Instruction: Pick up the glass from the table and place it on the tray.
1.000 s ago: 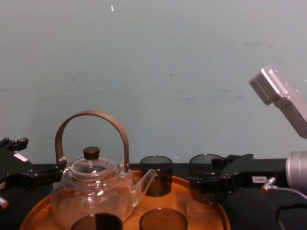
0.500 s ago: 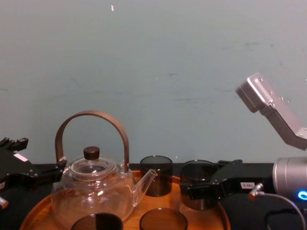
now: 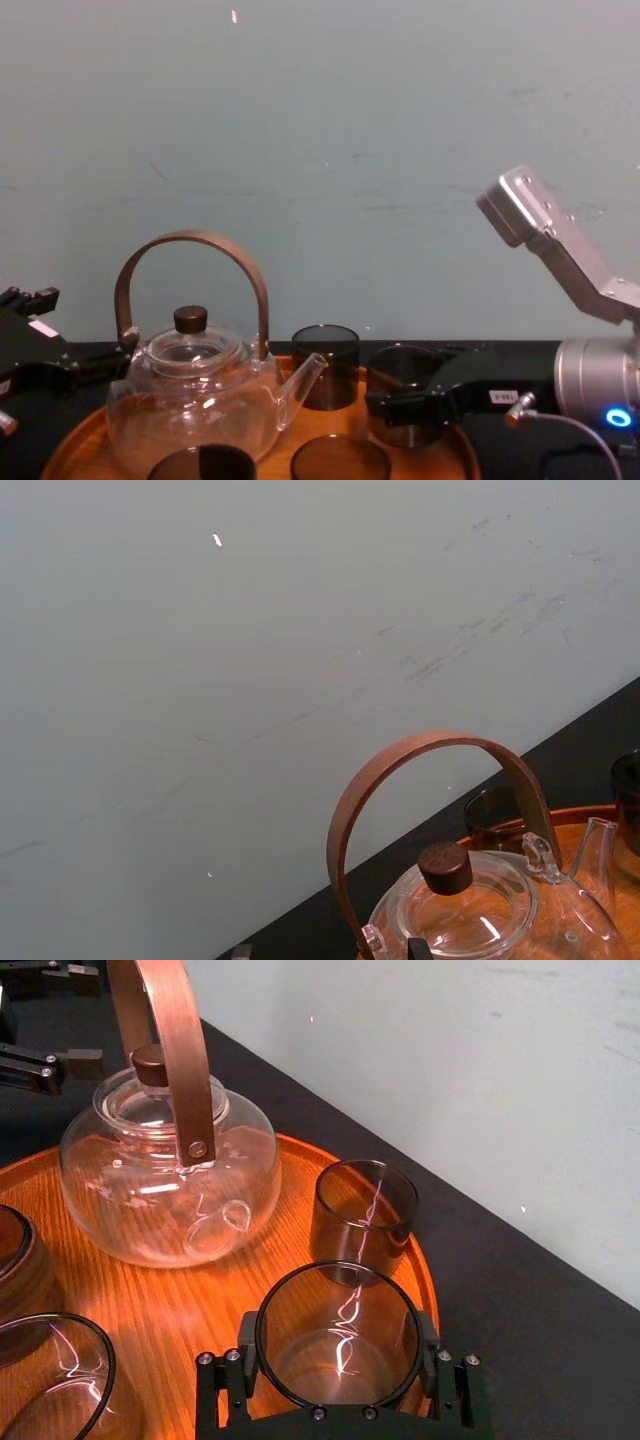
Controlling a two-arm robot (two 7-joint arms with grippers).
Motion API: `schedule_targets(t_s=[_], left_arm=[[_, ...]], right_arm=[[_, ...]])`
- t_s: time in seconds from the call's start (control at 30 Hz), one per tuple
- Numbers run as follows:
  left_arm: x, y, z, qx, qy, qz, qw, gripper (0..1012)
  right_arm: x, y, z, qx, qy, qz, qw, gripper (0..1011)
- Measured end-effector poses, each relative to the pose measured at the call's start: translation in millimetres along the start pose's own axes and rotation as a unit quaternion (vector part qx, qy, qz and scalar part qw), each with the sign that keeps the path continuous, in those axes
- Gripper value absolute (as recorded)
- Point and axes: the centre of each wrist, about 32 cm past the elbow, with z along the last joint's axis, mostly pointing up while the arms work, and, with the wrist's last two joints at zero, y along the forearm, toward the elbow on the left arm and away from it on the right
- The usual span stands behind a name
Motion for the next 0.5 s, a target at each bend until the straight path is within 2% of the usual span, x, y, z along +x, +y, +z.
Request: schedule_targets(t_s=[0.5], left_arm=[[0.0,0.0,0.0,0.000,0.000,0.000,1.0000,1009]], right_arm=[[-0.8,3.2,-0.6,-0.003,-0.003,0.001,1.0000,905]])
